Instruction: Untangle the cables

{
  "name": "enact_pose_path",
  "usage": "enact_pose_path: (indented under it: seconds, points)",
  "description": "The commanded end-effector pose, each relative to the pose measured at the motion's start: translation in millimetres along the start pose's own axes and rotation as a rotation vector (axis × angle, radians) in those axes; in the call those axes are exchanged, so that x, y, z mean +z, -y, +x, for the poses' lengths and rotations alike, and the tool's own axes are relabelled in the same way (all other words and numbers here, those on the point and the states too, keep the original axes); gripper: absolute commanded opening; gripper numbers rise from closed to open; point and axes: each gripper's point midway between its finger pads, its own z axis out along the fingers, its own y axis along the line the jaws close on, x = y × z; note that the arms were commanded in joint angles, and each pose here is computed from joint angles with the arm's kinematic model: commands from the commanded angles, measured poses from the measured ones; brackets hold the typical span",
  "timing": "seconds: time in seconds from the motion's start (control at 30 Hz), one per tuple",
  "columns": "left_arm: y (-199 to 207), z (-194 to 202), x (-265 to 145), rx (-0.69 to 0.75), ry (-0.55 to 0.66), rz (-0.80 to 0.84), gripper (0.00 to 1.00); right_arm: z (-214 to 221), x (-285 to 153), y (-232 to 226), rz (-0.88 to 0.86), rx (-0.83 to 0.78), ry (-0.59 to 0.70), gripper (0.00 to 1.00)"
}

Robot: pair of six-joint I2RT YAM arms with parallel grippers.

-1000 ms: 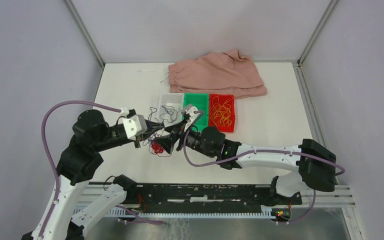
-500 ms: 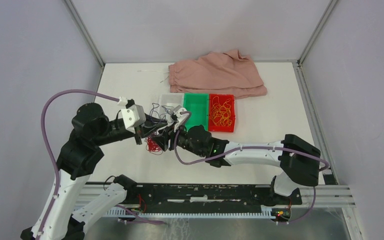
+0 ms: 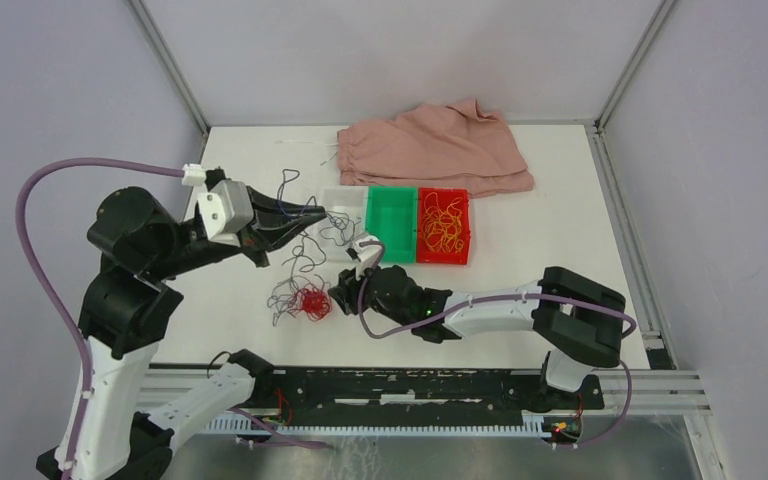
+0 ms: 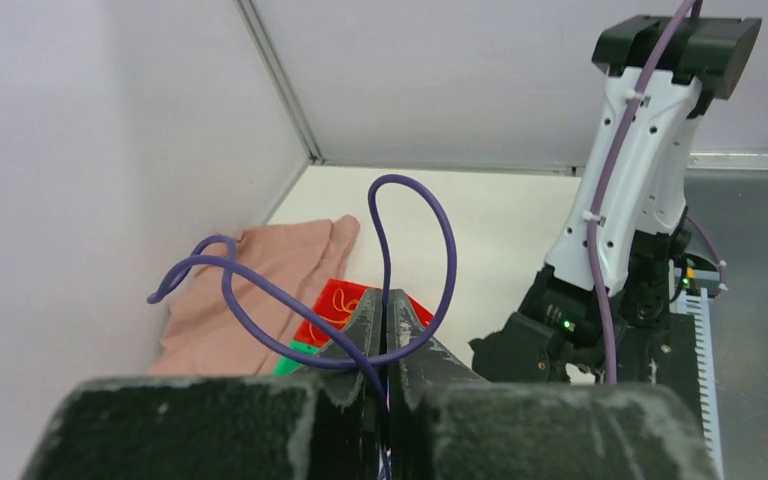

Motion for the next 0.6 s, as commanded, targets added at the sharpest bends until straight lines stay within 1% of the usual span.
enact_pose_path:
  seconds: [0.0, 0.13, 0.2, 0.23, 0.27, 0.33, 0.43, 0.5, 0.57]
  points:
    - [-9, -31, -2, 0.073, 0.052, -0.029, 0.03, 5, -2, 13, 0.055, 0.033, 0.019, 0.44]
    - [-21, -46, -5, 0.171, 0.055, -0.076, 0.03, 13, -8, 23, 0.082, 0.061, 0.011, 0.43]
    - [-26, -45, -6, 0.192, 0.043, -0.096, 0.03, 4, -15, 23, 0.077, 0.069, 0.03, 0.44]
    - [-27, -41, -5, 0.191, 0.033, -0.1, 0.03, -9, -21, 21, 0.071, 0.072, 0.057, 0.45]
    - [-26, -36, -5, 0.187, 0.024, -0.095, 0.03, -20, -27, 21, 0.068, 0.069, 0.075, 0.48]
    - [-23, -20, -3, 0.168, -0.002, -0.083, 0.03, -47, -40, 21, 0.067, 0.066, 0.117, 0.57]
    - [-21, 9, -1, 0.137, -0.046, -0.081, 0.03, -83, -58, 29, 0.087, 0.074, 0.166, 0.66]
    - [-22, 31, 3, 0.117, -0.074, -0.082, 0.03, -99, -68, 39, 0.117, 0.077, 0.179, 0.7]
    - [-23, 52, 8, 0.095, -0.094, -0.084, 0.03, -111, -78, 52, 0.163, 0.067, 0.184, 0.7]
